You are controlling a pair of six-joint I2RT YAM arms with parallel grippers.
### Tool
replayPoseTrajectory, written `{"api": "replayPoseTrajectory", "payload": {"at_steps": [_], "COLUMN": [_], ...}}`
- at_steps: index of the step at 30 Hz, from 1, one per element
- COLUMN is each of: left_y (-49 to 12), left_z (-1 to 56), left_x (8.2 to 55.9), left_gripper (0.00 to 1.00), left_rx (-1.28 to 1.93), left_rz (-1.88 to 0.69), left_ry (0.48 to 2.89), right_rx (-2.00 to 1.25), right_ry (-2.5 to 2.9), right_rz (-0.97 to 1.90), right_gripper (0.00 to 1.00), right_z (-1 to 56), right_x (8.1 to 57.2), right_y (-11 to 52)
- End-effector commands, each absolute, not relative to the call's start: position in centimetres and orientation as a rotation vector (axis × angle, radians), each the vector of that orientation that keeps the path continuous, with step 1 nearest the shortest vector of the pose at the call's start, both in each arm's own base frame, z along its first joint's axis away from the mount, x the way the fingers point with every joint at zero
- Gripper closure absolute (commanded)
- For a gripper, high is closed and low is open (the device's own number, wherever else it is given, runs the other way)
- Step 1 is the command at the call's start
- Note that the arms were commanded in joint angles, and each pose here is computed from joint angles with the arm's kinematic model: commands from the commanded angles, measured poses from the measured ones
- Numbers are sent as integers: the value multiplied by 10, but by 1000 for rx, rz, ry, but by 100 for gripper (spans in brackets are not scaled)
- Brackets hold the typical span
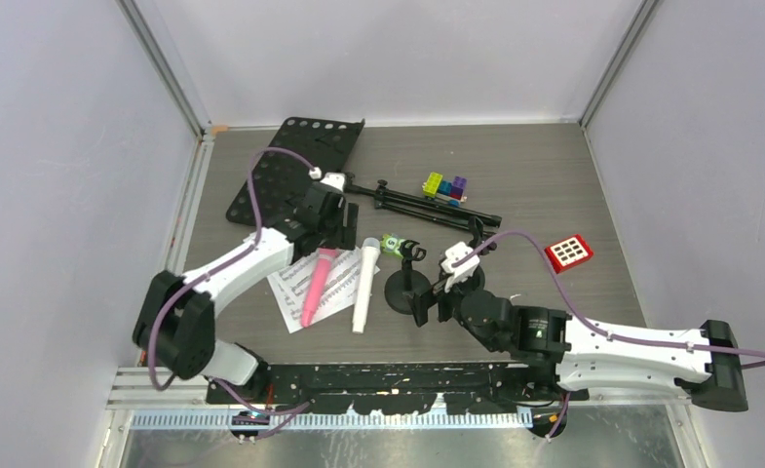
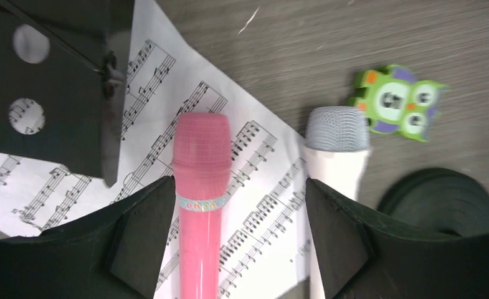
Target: Pack up the instrument practice props
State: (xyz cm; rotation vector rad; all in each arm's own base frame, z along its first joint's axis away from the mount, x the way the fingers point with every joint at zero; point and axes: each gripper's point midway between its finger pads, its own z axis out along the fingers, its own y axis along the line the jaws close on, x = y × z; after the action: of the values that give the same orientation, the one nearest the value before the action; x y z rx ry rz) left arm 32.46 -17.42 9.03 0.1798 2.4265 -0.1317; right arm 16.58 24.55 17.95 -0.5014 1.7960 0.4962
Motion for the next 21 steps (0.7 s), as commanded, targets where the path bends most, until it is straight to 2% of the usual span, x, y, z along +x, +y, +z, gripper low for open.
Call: {"api": "replayPoseTrajectory", "payload": {"at_steps": [1, 2, 5, 6, 7, 12, 17, 21], "left_y": [-184, -182, -174, -169, -163, -143, -130, -88], "left_z": [160, 169, 190, 194, 199, 208, 213, 217], "left_x": [327, 324, 313, 309, 305, 273, 237, 222], "left_gripper": [20, 15, 10, 3, 1, 0, 0, 0], "left_rx": [205, 202, 183, 154, 114, 45, 75, -44], "left_rz": [-278, -285, -296, -289, -281, -259, -295, -147], "left_ry": [2246, 2228, 2191, 2191, 2193, 2275, 2310, 2241], "right_rx": [-377, -374, -348, -339, -320, -185, -128, 14], "right_ry": [1899, 1944, 2056, 2094, 2122, 2209, 2202, 2090], "right_rz": [546, 527, 490, 464, 443, 342, 421, 436], "right_gripper": [0, 0, 0, 0, 0, 0, 0, 0], "right_z": [206, 204, 201, 199, 199, 210, 249, 276], "right_x": [159, 156, 148, 146, 144, 143, 138, 147], "right_y": [238, 234, 225, 220, 217, 195, 187, 152]}}
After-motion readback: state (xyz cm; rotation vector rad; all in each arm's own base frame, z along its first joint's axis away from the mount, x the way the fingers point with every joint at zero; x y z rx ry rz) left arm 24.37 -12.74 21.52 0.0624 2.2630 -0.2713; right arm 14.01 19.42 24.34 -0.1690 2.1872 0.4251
